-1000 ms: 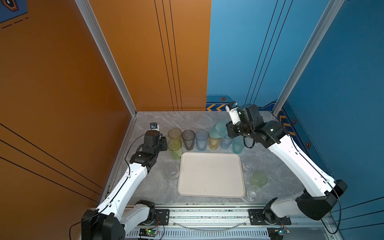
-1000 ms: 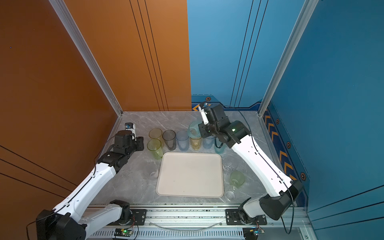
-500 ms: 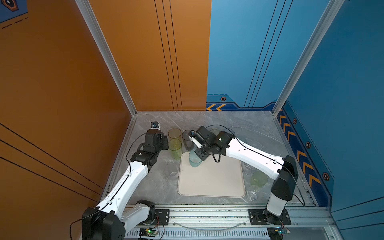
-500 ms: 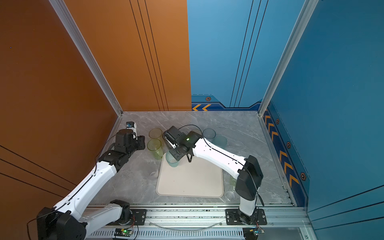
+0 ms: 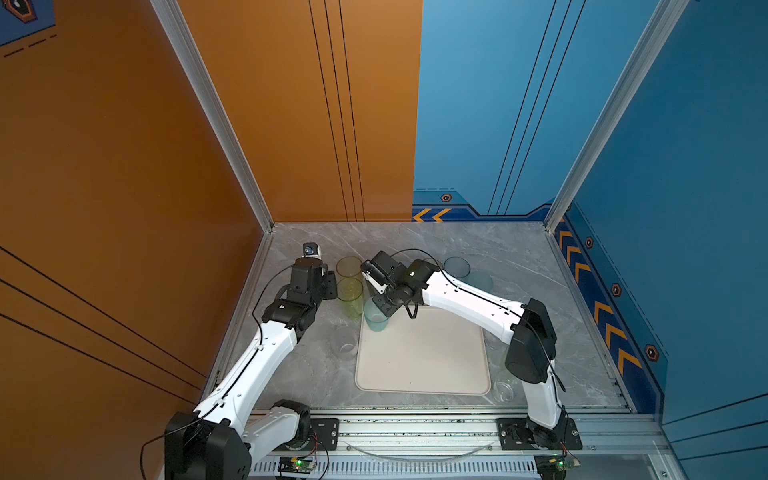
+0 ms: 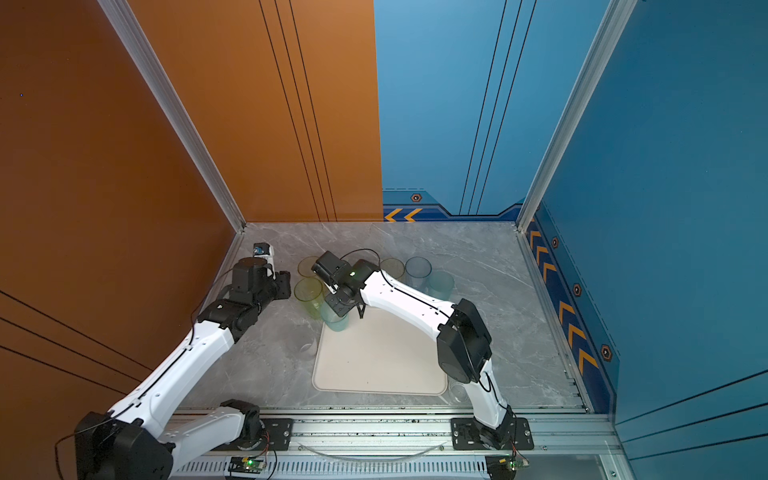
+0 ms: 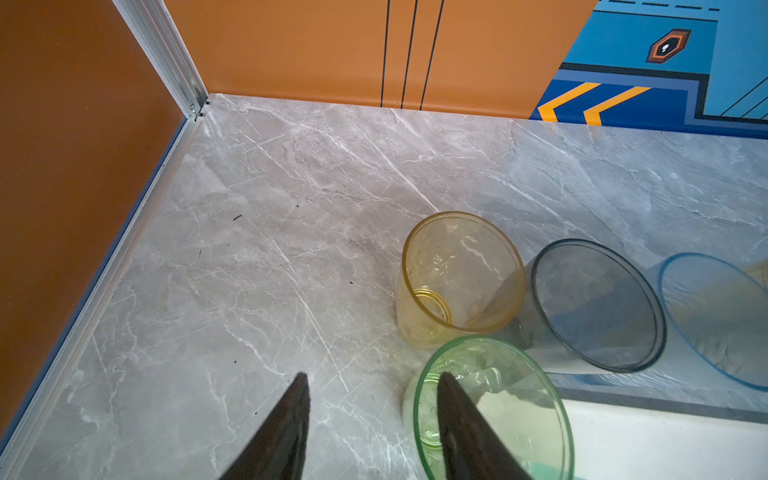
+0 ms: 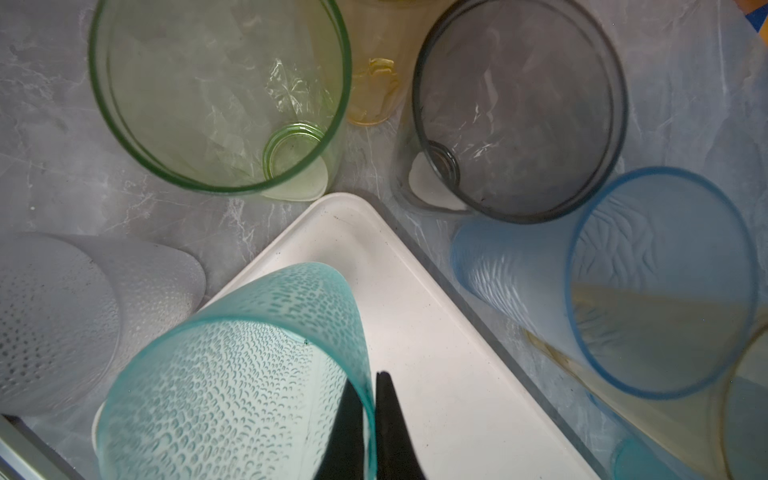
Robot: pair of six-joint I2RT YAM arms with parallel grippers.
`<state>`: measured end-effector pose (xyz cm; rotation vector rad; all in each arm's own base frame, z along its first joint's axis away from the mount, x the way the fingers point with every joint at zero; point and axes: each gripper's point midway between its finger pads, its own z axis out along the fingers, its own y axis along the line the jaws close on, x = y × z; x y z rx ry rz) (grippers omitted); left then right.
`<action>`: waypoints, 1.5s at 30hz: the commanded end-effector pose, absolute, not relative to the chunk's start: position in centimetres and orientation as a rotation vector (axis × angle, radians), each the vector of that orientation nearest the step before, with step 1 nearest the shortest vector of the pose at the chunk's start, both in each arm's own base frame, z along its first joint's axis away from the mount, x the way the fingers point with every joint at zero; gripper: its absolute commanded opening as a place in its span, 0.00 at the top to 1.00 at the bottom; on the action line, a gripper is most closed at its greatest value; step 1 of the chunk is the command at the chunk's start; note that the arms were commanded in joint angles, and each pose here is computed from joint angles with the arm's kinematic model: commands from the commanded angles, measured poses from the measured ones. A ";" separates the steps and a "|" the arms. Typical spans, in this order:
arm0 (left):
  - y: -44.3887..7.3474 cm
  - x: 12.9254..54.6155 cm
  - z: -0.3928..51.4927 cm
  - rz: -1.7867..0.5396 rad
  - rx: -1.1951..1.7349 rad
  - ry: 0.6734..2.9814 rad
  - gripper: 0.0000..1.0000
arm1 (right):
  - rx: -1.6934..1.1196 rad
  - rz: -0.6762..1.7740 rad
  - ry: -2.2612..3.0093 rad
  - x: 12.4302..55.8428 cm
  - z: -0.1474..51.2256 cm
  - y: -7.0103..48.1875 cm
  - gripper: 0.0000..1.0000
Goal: Place the glasses into the tray
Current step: 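Carry the teal cup with the right gripper over the white tray, then lower the teal cup onto the tray and open the right gripper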
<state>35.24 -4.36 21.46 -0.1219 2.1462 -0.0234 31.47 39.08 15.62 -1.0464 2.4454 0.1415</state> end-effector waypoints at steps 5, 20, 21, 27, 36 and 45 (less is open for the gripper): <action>-4.7 35.4 22.3 -0.032 -0.088 2.147 0.49 | -1.031 0.093 2.444 33.6 14.6 39.2 1.00; -4.4 35.3 21.8 -0.024 -0.089 2.162 0.49 | -1.017 0.132 2.484 35.0 12.9 39.7 1.00; -4.4 35.4 21.7 -0.023 -0.089 2.164 0.49 | -1.017 0.134 2.487 35.0 12.9 39.8 1.00; -4.3 35.4 21.7 -0.024 -0.091 2.165 0.48 | -1.020 0.134 2.501 35.0 12.6 39.6 0.99; -4.3 35.4 21.6 -0.028 -0.095 2.167 0.49 | -1.024 0.131 2.515 34.9 12.4 39.4 0.86; -4.3 35.2 21.7 -0.030 -0.094 2.165 0.49 | -1.016 0.137 2.511 34.9 12.9 39.3 0.79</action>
